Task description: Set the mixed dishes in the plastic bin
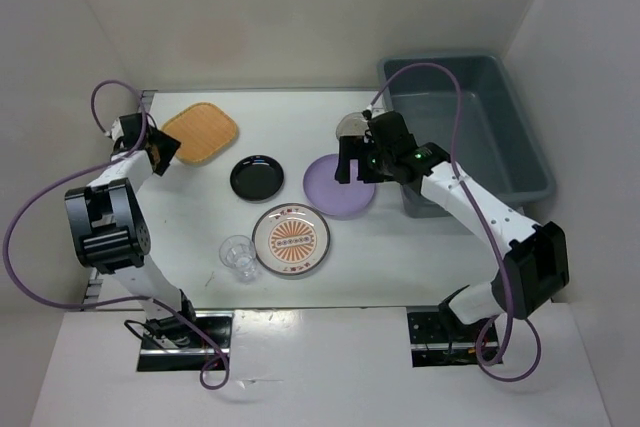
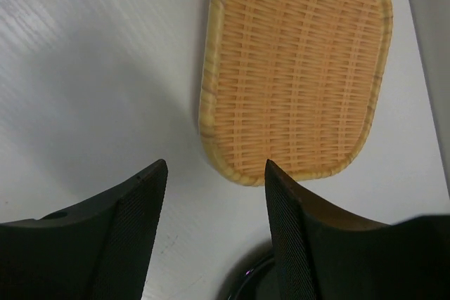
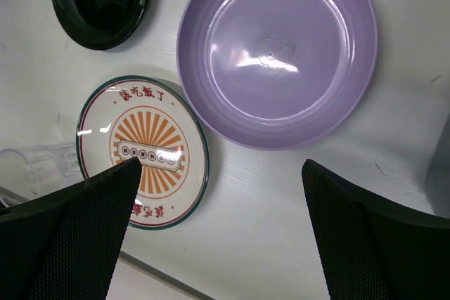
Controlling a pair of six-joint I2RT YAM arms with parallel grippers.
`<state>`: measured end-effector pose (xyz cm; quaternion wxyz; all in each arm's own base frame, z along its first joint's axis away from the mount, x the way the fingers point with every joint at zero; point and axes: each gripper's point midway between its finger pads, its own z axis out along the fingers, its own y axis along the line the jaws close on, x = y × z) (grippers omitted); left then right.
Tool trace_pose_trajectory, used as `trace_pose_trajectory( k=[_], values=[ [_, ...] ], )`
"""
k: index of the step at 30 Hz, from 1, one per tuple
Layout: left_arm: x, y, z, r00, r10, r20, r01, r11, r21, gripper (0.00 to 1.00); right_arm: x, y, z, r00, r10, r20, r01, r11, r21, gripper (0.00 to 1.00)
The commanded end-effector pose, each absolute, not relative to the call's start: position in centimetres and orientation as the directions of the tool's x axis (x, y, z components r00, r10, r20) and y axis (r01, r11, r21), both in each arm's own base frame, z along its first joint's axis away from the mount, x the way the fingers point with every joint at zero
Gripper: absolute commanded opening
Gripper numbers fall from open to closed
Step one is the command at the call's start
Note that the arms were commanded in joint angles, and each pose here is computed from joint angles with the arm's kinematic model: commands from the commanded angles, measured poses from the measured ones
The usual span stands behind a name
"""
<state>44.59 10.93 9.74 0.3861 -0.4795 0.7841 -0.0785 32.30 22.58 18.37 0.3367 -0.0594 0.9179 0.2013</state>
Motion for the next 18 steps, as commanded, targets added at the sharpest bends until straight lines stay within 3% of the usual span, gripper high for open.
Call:
trace_pose_trajectory(
  k=[1,6,12,18],
  values=[
    [47.1,12.9,10.8,-0.099,-0.856,-0.507,-0.658,0.439,-0.613,0.66,31.3,21.1,19.8,-0.733,0.042,-0.679,-0.227,0.926,0.303,1.0],
    [47.4,14.2,7.4,-0.064,-0.887,-0.456,-0.655,0.382,-0.651,0.67,30.8,19.9,20.5,-0.721,0.069,-0.689,-0.186,0.939,0.289,1.0],
    [49.0,13.0,3.2,-0.151,-0.916,-0.372,-0.627,0.38,-0.68,0.68,31.5,17.2,21.8,-0.7,0.163,-0.695,-0.099,0.942,0.321,1.0],
    [49.7,13.7,2.5,-0.147,-0.906,-0.397,-0.601,0.401,-0.692,0.66,31.4,16.2,22.2,-0.701,0.205,-0.683,-0.063,0.936,0.347,1.0]
  ],
)
